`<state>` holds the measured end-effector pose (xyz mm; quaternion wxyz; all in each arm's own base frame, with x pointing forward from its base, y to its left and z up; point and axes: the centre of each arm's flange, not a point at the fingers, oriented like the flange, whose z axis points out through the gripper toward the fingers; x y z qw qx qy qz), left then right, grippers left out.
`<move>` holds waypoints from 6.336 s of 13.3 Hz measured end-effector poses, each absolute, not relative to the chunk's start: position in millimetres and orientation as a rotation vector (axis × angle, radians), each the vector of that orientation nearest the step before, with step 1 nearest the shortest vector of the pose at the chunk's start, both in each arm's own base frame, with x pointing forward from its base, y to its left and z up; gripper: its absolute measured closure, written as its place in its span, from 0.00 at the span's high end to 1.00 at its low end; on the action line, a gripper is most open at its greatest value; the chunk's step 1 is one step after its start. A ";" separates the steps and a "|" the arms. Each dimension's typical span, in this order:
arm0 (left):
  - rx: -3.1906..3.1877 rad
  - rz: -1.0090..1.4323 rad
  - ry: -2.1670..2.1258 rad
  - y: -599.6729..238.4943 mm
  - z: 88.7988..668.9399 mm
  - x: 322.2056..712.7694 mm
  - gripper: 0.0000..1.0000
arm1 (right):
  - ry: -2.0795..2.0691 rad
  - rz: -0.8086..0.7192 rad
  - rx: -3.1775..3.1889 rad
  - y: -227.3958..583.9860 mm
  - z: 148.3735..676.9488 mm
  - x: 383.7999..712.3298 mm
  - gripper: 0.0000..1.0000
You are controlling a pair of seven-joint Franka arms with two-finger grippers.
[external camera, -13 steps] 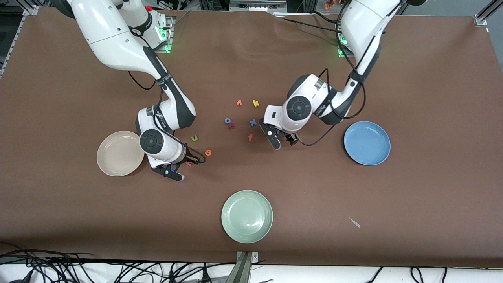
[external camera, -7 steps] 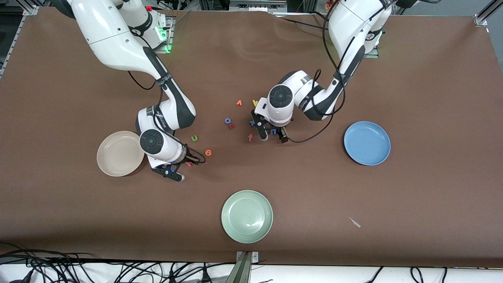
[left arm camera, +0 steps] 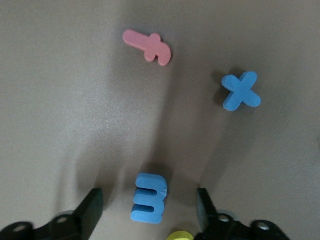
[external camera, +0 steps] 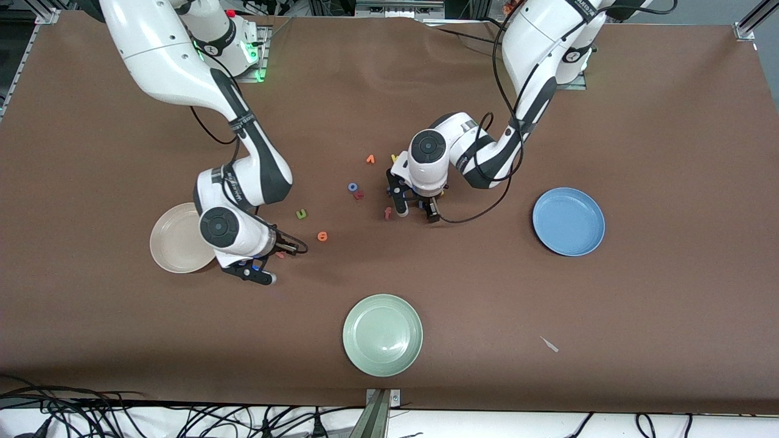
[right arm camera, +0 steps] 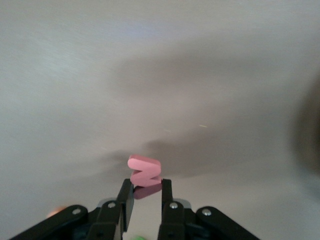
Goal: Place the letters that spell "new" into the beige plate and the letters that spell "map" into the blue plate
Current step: 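Place the pink w on the white plate while the left gripper grasps m, then drop the blue m on the blue plate while the right gripper returns, then grasp the green n and yellow a with the right and left grippers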
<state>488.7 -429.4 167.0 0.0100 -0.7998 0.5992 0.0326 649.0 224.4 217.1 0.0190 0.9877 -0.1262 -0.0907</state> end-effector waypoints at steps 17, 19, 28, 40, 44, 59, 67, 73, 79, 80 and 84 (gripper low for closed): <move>-2.410 0.272 1.821 -348.6 301.6 549.9 0.27 | 0.154 -0.321 3.018 53.2 218.2 618.7 0.26; -2.349 0.308 1.929 -296.6 301.6 577.6 0.27 | 0.152 -0.321 3.022 53.1 218.2 618.5 0.31; -2.239 0.512 2.213 -131.8 248.7 603.0 0.27 | -0.173 -0.308 3.082 145.0 236.7 609.9 1.00; -2.261 0.438 2.234 -95.7 220.2 579.0 0.74 | -0.571 -0.173 3.125 252.3 206.8 557.7 1.00; -2.367 0.576 2.089 -125.5 277.6 575.8 1.00 | -0.570 -0.166 3.123 270.2 194.4 538.9 1.00; -3.067 0.422 0.531 -349.0 276.0 497.3 1.00 | -0.588 -0.158 3.118 265.3 173.5 538.9 0.61; -3.169 0.334 0.174 -370.8 199.6 470.0 0.77 | -0.591 -0.155 3.118 264.3 174.7 539.8 0.48; -3.133 0.262 0.159 -380.8 171.4 461.2 0.62 | -0.592 -0.154 3.118 263.8 175.2 540.1 0.43; -3.146 0.207 0.151 -382.5 171.8 464.8 0.54 | -0.596 -0.154 3.117 263.0 176.0 540.6 0.33; -3.149 0.206 0.149 -382.5 170.5 465.0 0.54 | -0.596 -0.154 3.117 263.0 176.0 540.6 0.32; -3.150 0.200 0.145 -381.6 171.4 466.7 0.41 | -0.597 -0.154 3.117 263.0 176.0 540.6 0.32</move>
